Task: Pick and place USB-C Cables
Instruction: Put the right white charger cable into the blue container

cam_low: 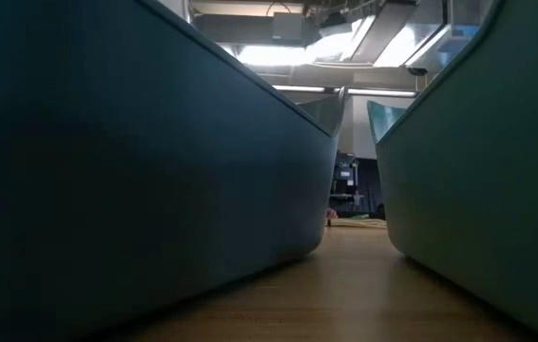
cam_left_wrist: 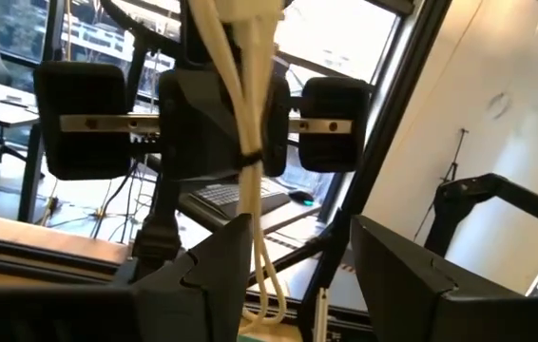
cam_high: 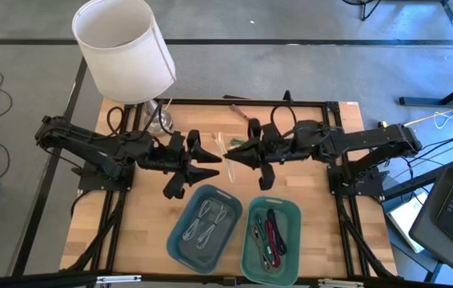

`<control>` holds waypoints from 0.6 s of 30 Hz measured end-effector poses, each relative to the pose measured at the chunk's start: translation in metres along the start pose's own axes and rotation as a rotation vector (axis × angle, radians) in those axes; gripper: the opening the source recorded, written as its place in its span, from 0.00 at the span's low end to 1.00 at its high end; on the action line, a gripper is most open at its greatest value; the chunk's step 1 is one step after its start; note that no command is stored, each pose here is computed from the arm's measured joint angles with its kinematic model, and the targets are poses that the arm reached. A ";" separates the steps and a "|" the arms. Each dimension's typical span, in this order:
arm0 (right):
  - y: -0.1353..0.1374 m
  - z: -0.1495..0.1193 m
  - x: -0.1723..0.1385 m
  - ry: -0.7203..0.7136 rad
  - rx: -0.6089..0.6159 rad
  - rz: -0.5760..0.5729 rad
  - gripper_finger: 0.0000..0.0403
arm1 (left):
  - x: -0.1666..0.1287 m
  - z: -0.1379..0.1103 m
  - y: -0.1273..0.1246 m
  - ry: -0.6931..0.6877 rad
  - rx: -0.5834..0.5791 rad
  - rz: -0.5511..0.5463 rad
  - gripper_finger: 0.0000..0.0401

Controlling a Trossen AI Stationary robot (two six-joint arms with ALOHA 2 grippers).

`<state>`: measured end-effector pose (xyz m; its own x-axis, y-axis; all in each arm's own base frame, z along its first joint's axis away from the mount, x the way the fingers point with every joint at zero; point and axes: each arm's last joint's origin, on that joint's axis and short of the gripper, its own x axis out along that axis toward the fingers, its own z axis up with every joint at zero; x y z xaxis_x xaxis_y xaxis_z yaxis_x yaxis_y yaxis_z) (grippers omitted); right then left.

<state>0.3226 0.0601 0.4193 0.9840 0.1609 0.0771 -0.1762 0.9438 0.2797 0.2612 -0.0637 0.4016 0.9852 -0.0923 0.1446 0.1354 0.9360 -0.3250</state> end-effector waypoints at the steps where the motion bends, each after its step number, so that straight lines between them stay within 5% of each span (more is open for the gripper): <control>1: -0.001 0.000 0.000 -0.003 0.001 0.000 0.00 | 0.000 0.000 0.001 -0.001 0.005 0.004 0.43; 18: -0.005 0.001 0.007 -0.044 0.000 0.044 0.00 | 0.002 0.004 0.015 0.002 0.005 0.019 0.43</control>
<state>0.3298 0.0562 0.4199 0.9731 0.1889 0.1317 -0.2190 0.9360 0.2755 0.2648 -0.0487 0.4007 0.9877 -0.0754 0.1369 0.1165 0.9392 -0.3229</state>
